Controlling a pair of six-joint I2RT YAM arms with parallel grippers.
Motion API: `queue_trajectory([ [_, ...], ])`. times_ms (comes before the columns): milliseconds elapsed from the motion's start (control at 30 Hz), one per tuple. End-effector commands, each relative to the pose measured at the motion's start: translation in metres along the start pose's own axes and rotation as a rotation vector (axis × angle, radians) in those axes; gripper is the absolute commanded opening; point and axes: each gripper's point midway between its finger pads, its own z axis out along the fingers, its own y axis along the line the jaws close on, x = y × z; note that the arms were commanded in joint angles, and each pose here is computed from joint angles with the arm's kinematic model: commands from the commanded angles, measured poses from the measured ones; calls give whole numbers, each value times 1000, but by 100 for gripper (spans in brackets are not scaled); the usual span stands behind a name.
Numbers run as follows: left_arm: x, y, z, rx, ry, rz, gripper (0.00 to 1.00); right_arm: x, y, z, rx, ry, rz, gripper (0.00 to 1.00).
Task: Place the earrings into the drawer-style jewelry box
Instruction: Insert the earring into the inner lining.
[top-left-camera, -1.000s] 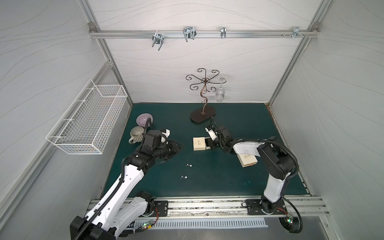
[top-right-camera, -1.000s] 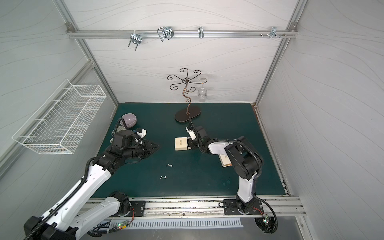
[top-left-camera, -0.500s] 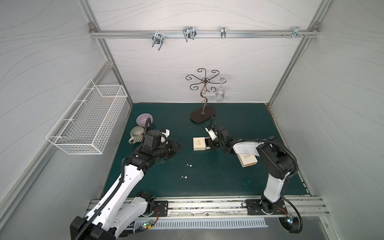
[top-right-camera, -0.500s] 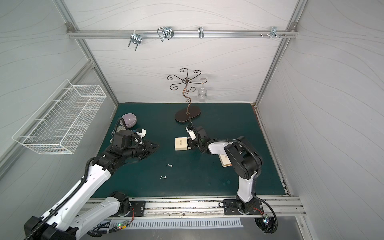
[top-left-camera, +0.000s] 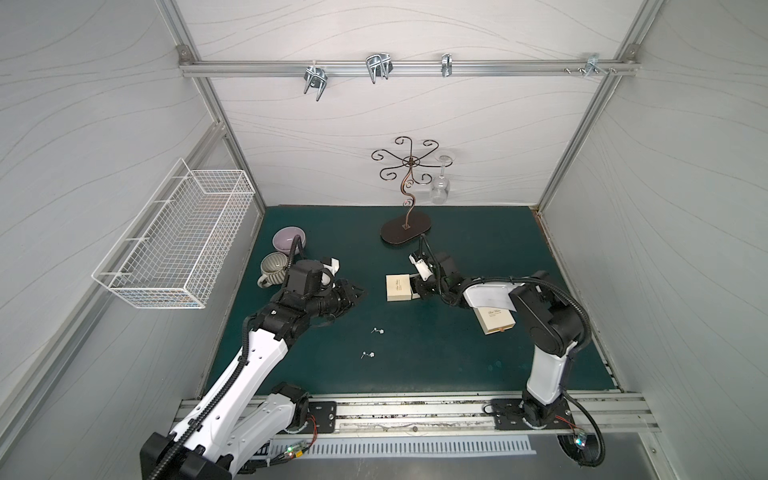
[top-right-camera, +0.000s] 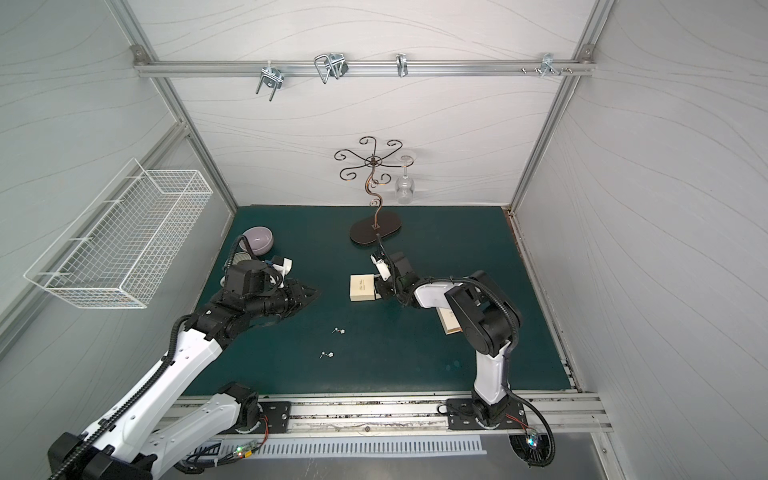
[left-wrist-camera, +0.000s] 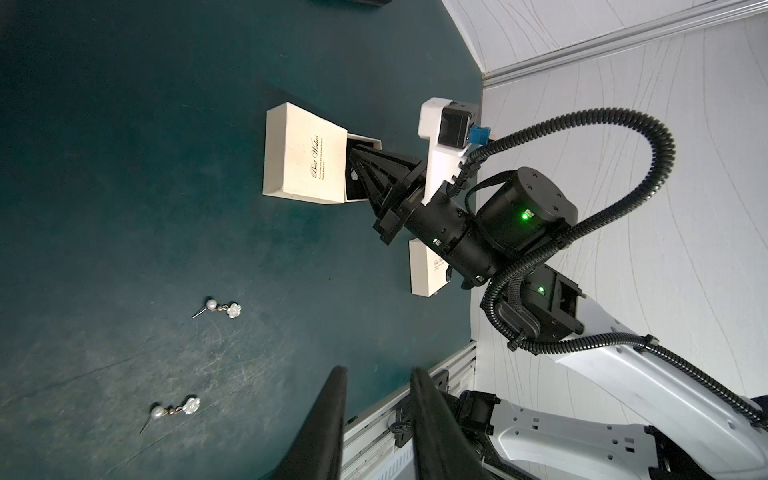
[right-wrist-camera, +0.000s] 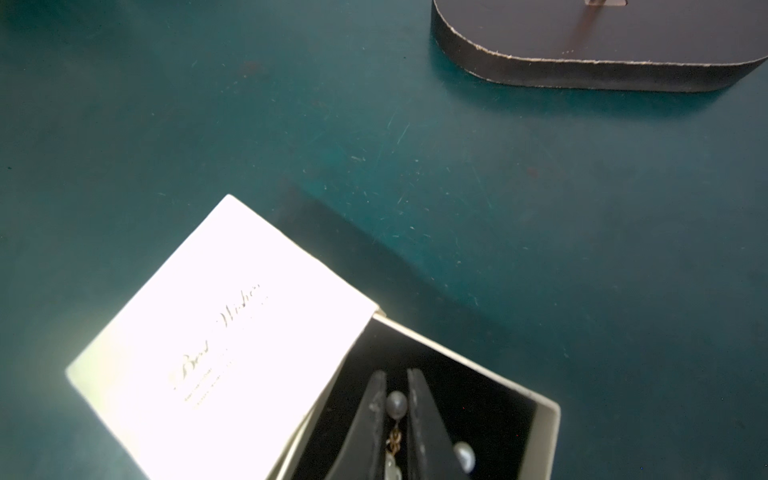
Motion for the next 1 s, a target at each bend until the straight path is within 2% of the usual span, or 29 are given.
queue_trajectory([
  [0, -5, -7, -3, 30, -25, 24, 31, -4, 4, 6, -4, -9, -11, 13],
  [467, -5, -5, -1, 25, -24, 20, 31, 3, 8, 5, -8, 0, 2, 16],
  [967, -6, -5, -1, 25, -23, 17, 31, -20, 7, -24, 0, -53, 17, 32],
])
